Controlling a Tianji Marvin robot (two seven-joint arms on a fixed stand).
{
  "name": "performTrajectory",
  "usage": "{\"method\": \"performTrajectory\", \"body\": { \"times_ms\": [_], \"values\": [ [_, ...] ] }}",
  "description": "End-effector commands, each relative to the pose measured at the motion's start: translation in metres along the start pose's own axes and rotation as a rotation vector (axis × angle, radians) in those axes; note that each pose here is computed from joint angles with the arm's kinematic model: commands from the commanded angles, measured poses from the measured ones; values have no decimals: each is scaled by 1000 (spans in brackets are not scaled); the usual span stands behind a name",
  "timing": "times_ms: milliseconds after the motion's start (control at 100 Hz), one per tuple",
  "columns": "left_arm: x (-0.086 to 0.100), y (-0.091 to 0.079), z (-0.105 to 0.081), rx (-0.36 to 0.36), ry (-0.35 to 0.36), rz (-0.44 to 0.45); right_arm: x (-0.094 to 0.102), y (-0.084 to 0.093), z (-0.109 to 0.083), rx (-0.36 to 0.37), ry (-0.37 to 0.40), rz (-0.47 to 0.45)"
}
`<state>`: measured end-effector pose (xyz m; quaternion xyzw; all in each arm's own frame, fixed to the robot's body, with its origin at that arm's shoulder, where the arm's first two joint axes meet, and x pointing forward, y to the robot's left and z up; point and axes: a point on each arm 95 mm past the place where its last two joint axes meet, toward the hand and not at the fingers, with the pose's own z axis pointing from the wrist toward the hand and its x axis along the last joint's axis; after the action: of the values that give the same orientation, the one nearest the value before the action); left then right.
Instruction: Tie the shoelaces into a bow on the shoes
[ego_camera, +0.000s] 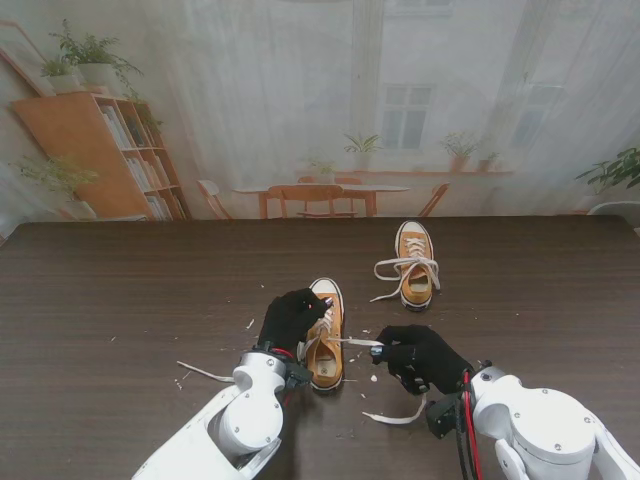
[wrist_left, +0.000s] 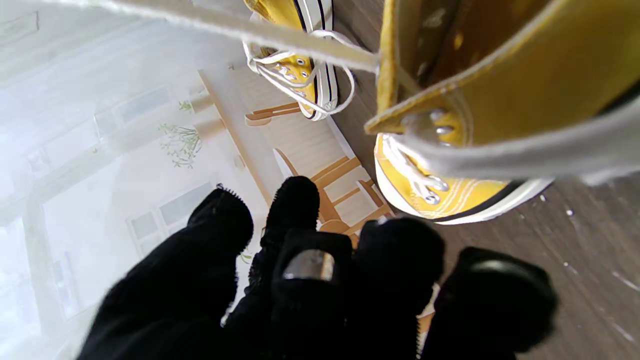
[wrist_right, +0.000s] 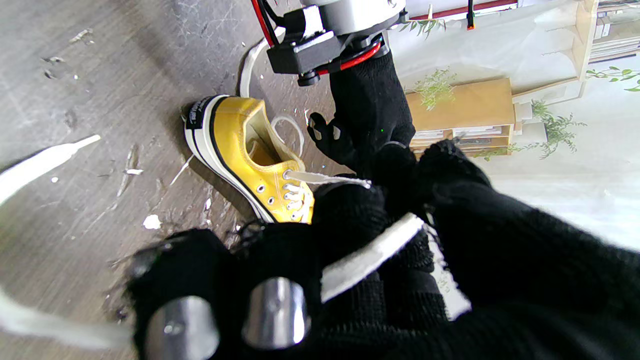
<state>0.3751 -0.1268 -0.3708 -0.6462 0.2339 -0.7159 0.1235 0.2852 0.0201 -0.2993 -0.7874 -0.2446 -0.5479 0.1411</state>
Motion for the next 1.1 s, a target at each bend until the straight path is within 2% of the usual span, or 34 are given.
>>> {"method": "performTrajectory", "body": {
  "times_ms": [0,130,250,320,480,700,910,1090],
  "values": [
    [7,-2,-1,-6,22,-6,1,-1,-1,14,4,1],
    [11,-6,-4,10,52,28,1,-1,-1,15,3,5],
    [8,-16,-6,43,167,227,0,-1,-1,15,4,9],
    [5,-20,-10,38,198,324,0,-1,-1,15,3,9],
    [9,-26,-27,-11,162,505,0,0,-1,14,-2,9],
    [19,-31,-47,-107,111,660,-1,-1,0,16,-7,9],
    [23,-29,-53,-176,49,787,-2,-1,2,18,-12,13],
    [22,-22,-50,-226,18,849,-2,-2,3,18,-17,15]
  ]
}}
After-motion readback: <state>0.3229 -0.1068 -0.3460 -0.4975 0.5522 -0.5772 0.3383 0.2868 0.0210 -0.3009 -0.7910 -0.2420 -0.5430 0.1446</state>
